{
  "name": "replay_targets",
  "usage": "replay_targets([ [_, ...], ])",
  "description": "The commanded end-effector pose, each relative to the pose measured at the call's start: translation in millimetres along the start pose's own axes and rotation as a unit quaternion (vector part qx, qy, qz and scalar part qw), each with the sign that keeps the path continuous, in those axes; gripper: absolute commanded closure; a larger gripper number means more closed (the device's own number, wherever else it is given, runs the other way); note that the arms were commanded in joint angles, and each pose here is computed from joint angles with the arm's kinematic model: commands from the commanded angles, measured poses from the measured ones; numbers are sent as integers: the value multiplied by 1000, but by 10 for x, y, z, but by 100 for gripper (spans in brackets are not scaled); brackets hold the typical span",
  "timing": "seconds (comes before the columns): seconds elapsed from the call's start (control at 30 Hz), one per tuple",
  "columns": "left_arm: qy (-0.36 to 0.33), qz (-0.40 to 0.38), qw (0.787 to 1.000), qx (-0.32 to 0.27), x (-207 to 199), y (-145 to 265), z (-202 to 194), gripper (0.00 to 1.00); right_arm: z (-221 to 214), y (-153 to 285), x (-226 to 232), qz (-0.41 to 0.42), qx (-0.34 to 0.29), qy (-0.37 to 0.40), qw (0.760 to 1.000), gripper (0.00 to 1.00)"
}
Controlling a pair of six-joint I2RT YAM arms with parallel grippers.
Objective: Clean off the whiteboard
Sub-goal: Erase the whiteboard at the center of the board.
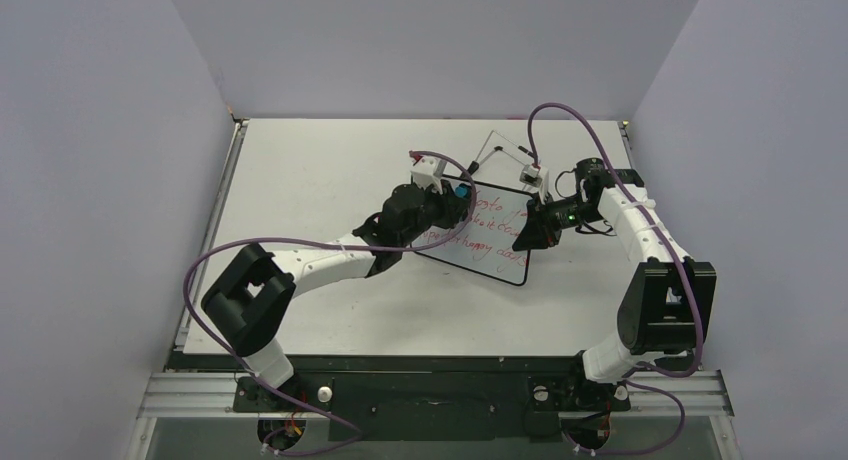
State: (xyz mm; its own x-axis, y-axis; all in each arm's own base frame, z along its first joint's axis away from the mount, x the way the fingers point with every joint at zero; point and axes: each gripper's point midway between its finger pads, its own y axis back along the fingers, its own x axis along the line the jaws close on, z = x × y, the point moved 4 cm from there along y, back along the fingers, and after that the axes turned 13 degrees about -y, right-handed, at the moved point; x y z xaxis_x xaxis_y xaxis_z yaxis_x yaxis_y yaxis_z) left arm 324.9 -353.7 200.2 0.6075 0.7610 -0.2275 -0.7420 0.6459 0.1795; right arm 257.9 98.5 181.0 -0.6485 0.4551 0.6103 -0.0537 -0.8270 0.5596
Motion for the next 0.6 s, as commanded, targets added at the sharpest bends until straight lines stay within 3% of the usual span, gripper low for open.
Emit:
replay_targets([
  [0.0, -10, 54, 996, 73, 284, 0, -460, 100, -110, -51, 119, 16, 37, 33, 999, 100],
  [0.3, -5, 194, 979, 63, 1095, 18, -239, 100, -104, -49, 133, 18, 37, 35, 999, 100],
  [0.57, 4, 222, 973, 64, 1439, 13, -215, 100, -108, -46, 133, 19, 37, 35, 999, 100],
])
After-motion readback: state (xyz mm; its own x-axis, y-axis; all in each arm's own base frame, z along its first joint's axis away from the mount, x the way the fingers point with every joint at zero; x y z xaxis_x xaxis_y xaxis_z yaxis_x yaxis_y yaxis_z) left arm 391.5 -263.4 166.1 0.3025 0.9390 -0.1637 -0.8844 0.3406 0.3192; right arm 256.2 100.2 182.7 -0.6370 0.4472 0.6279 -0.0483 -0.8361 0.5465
